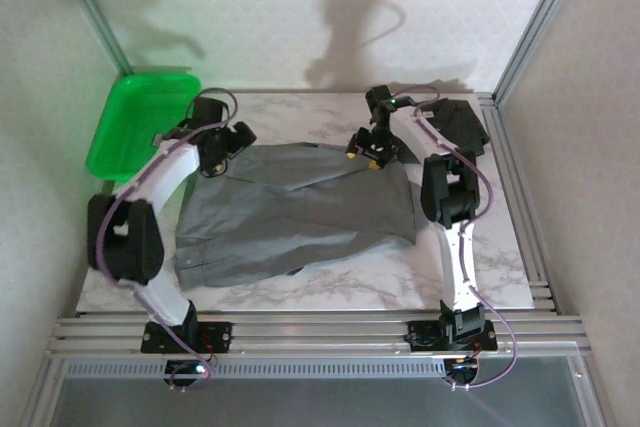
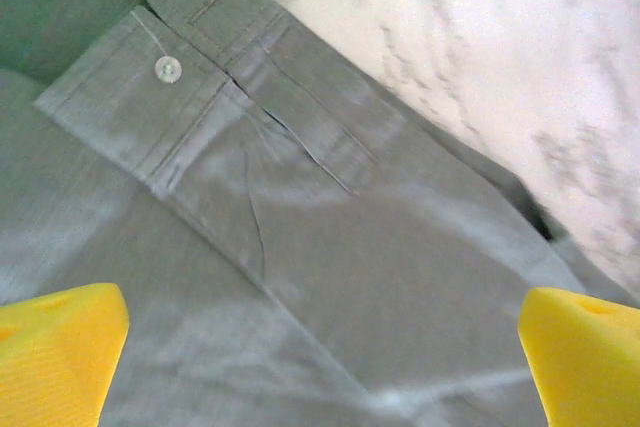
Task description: Fold and stack the long sleeve shirts
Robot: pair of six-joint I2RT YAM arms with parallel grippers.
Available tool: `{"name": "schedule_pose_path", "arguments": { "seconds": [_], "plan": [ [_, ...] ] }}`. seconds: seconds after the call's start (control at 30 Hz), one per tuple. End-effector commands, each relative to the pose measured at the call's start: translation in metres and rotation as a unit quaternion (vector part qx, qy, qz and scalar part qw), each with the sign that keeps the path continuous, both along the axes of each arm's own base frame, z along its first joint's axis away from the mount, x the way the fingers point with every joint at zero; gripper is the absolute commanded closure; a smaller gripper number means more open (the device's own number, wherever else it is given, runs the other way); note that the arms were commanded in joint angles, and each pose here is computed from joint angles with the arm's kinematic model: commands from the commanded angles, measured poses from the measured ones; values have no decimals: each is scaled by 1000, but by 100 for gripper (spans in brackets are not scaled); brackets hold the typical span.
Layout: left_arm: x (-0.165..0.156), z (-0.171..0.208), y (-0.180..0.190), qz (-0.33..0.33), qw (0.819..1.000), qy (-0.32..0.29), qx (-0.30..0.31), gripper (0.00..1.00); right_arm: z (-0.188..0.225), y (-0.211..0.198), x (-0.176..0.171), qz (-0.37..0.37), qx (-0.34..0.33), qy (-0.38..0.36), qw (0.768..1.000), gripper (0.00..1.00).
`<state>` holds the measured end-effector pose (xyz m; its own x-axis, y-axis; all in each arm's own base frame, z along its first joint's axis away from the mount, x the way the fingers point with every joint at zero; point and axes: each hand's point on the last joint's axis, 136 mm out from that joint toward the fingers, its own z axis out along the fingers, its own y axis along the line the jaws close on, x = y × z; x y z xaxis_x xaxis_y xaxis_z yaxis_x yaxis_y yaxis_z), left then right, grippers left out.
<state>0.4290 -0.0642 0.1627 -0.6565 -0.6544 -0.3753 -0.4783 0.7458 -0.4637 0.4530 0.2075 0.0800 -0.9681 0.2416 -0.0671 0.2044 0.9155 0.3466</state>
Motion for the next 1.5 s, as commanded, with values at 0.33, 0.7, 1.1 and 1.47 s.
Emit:
{"name": "schedule_pose_path", "arguments": {
  "seconds": [0.33, 0.7, 1.1, 1.47],
  "plan": [
    [-166, -16, 18, 36, 989, 141, -17, 1, 65, -7, -173, 102, 129, 75, 984, 60],
    [-252, -64, 31, 55, 971, 233, 5, 3, -13, -32, -245, 96, 64, 202, 973, 87],
    [-261, -86, 46, 115, 968, 221, 27, 4, -69, -51, -204, 55, -9, 200, 978, 87],
    [-279, -123, 49, 146, 959, 240, 26, 6, -16, -66, -228, 90, -22, 165, 982, 59]
  ]
}}
